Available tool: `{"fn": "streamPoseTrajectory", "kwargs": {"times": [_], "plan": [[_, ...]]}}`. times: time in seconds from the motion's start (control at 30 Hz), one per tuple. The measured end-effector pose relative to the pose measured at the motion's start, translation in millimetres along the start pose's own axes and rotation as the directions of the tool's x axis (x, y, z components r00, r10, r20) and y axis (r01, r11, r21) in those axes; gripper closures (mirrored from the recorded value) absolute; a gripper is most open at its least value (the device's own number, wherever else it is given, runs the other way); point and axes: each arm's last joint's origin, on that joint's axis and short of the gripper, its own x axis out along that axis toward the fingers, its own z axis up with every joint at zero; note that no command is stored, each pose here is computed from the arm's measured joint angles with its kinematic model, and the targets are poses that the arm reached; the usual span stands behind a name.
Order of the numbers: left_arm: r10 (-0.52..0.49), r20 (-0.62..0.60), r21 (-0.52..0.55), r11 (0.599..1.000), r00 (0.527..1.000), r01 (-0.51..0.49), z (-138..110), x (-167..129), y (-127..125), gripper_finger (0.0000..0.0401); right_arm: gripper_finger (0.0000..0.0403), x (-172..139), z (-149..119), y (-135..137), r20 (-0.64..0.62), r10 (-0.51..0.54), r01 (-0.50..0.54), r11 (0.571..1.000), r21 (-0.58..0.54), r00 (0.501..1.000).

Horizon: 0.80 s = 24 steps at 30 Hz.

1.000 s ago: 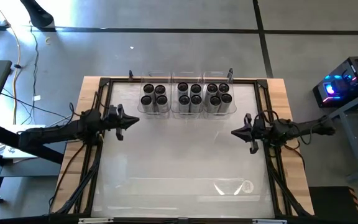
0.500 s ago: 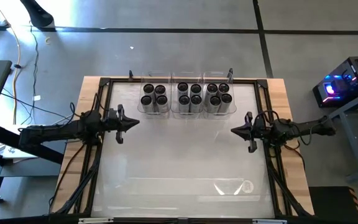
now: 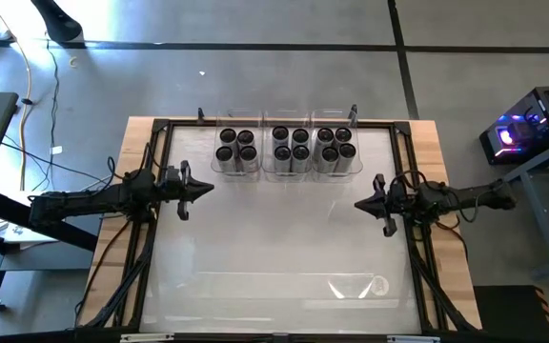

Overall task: Sort soda cans
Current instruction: Return to Home Position

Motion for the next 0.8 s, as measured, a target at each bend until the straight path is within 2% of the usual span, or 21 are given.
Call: {"fn": "streamPoseTrajectory", "kwargs": {"times": [0.2, 0.4, 0.8], "plan": [[0.0, 0.0, 0.0, 1.0, 1.0, 0.0, 0.0, 0.0, 0.0, 0.0401, 0.0403, 0.4, 0.6, -5.0, -0.001, -0.003, 0.003, 1.0, -0.027, 1.0], [0.0, 0.0, 0.0, 1.0, 1.0, 0.0, 0.0, 0.0, 0.0, 0.0401, 0.0403, 0.4, 1.0, -11.7, 0.007, -0.091, 0.091, 0.996, 0.017, 0.996], [0.0, 0.001, 0.0, 1.0, 1.0, 0.0, 0.1, 0.0, 0.0, 0.0401, 0.0403, 0.3, 1.0, -12.0, 0.007, -0.095, 0.094, 0.995, 0.017, 0.995]]}}
